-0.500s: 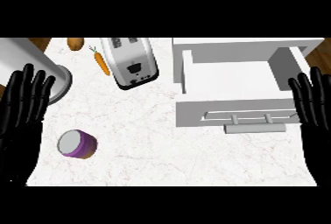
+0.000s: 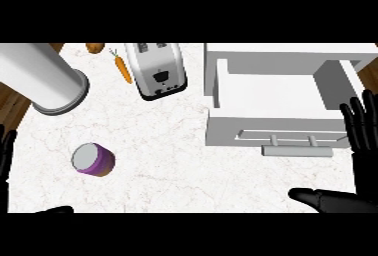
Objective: Pick up the can, place it into the drawer and close the drawer
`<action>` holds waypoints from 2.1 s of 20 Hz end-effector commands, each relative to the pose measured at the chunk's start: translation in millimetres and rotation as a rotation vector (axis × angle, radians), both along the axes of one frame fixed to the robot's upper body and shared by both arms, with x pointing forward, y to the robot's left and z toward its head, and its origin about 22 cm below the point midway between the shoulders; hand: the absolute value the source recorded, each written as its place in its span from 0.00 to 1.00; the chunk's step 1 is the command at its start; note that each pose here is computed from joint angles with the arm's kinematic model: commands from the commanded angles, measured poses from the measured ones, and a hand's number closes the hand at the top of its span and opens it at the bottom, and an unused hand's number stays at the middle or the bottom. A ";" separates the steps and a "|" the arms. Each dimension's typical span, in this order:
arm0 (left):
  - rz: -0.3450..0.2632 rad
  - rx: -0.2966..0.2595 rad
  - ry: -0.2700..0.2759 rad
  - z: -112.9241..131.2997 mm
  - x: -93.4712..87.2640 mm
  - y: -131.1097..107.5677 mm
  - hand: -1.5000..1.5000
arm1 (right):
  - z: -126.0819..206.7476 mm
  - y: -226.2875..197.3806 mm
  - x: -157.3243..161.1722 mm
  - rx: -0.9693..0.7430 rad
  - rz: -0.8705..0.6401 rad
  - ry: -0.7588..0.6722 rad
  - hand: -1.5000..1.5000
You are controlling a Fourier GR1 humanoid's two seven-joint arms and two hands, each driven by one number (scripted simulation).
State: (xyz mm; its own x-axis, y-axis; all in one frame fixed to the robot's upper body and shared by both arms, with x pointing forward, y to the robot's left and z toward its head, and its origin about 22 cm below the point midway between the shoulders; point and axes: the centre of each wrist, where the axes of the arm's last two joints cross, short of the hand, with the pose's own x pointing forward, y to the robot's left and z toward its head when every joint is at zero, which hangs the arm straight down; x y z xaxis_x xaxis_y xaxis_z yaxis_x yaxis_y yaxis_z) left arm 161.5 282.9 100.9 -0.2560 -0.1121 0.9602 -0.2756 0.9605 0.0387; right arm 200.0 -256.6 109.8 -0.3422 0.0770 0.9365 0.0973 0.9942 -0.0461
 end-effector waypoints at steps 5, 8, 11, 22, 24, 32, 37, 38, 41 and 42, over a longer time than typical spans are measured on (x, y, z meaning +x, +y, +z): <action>0.153 -0.073 0.165 9.0 -37.6 10.1 0.00 | -9.9 -15.2 2.7 0.033 -0.070 0.106 0.00; 0.149 -0.092 0.130 -14.0 -29.5 12.1 0.00 | 1.0 -8.0 4.5 0.023 -0.066 0.112 0.00; 0.126 -0.083 0.137 32.5 -36.5 21.4 0.00 | -8.7 0.2 21.1 0.016 -0.044 0.119 0.00; 0.138 -0.096 0.227 -34.4 1.9 15.8 0.00 | 2.9 -26.3 -17.0 0.016 -0.043 0.102 0.00; 0.134 -0.111 0.244 -44.4 1.8 6.8 0.00 | 1.5 -19.7 -24.0 0.007 -0.061 0.102 0.00; 0.178 -0.076 0.284 -116.2 -3.8 -12.6 0.00 | 9.3 -24.7 -30.7 0.009 -0.070 0.100 0.00; 0.203 -0.092 0.287 -122.0 -1.8 -4.6 0.00 | 11.3 -36.8 -38.0 0.022 -0.075 0.071 0.00; 0.232 -0.107 0.289 -137.8 24.4 1.0 0.00 | 12.2 -38.7 -36.2 0.005 -0.065 0.088 0.00; 0.263 -0.109 0.293 -155.1 10.9 -0.6 0.00 | 11.6 -30.0 -43.4 -0.005 -0.080 0.090 0.00; 0.232 -0.103 0.327 -168.0 17.3 -5.5 0.00 | 18.2 -42.0 -16.4 0.012 -0.076 0.081 0.00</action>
